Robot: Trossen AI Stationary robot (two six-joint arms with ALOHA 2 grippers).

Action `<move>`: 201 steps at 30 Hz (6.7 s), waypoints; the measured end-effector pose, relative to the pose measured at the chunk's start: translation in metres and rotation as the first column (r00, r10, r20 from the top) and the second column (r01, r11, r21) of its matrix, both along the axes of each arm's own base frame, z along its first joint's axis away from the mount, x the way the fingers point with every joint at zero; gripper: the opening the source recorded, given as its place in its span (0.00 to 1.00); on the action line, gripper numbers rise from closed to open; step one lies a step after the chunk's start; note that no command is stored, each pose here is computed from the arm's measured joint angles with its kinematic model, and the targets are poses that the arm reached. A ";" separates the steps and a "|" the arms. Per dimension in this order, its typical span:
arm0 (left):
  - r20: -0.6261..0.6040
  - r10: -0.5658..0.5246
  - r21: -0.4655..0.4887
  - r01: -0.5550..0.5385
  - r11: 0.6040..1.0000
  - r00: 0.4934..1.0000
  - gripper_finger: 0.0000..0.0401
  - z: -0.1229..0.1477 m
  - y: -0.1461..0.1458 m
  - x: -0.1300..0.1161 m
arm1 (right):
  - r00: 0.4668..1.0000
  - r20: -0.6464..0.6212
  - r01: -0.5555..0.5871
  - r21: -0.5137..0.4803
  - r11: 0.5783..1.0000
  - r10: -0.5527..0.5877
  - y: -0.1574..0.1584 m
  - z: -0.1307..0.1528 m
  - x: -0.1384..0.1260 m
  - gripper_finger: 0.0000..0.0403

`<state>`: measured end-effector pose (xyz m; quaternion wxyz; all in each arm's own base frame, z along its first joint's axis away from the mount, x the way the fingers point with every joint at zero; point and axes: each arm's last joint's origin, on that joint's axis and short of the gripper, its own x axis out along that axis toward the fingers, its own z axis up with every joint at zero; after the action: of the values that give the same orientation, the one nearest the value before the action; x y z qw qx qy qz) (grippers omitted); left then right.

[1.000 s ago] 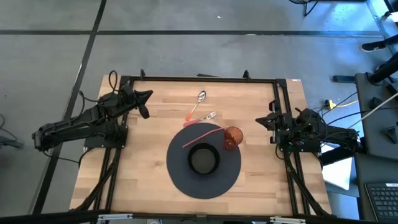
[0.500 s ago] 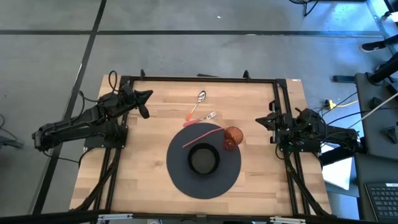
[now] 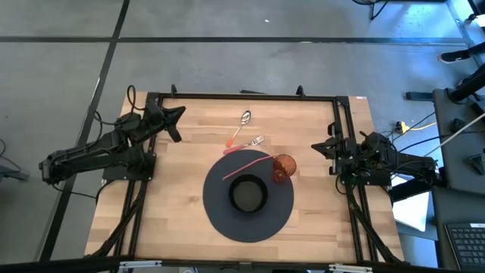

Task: Pick & Place Utensil
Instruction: Put the orange drinking straw into the orange cup

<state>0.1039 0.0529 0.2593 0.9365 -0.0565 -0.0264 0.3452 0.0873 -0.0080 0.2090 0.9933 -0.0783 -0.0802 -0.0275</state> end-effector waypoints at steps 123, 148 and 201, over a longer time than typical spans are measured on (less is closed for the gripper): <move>-0.716 -0.590 -0.521 0.278 0.807 0.373 0.02 -0.122 -0.013 0.339 | 1.000 0.021 -0.022 0.054 0.998 0.021 0.000 0.002 0.000 0.03; -0.829 -0.432 -0.366 0.238 0.900 0.356 0.01 -0.079 -0.027 0.351 | 1.000 0.020 -0.022 0.052 0.998 0.021 0.000 0.002 0.000 0.03; -0.024 -0.818 0.484 0.722 0.494 0.575 0.01 0.105 -0.029 0.289 | 0.994 0.018 -0.107 0.091 0.990 0.106 0.003 0.001 0.000 0.03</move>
<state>0.3933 0.0241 0.3639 0.9683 0.1163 -0.1743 -0.1362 0.0870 -0.0053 0.2105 0.9954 -0.0280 -0.0894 0.0214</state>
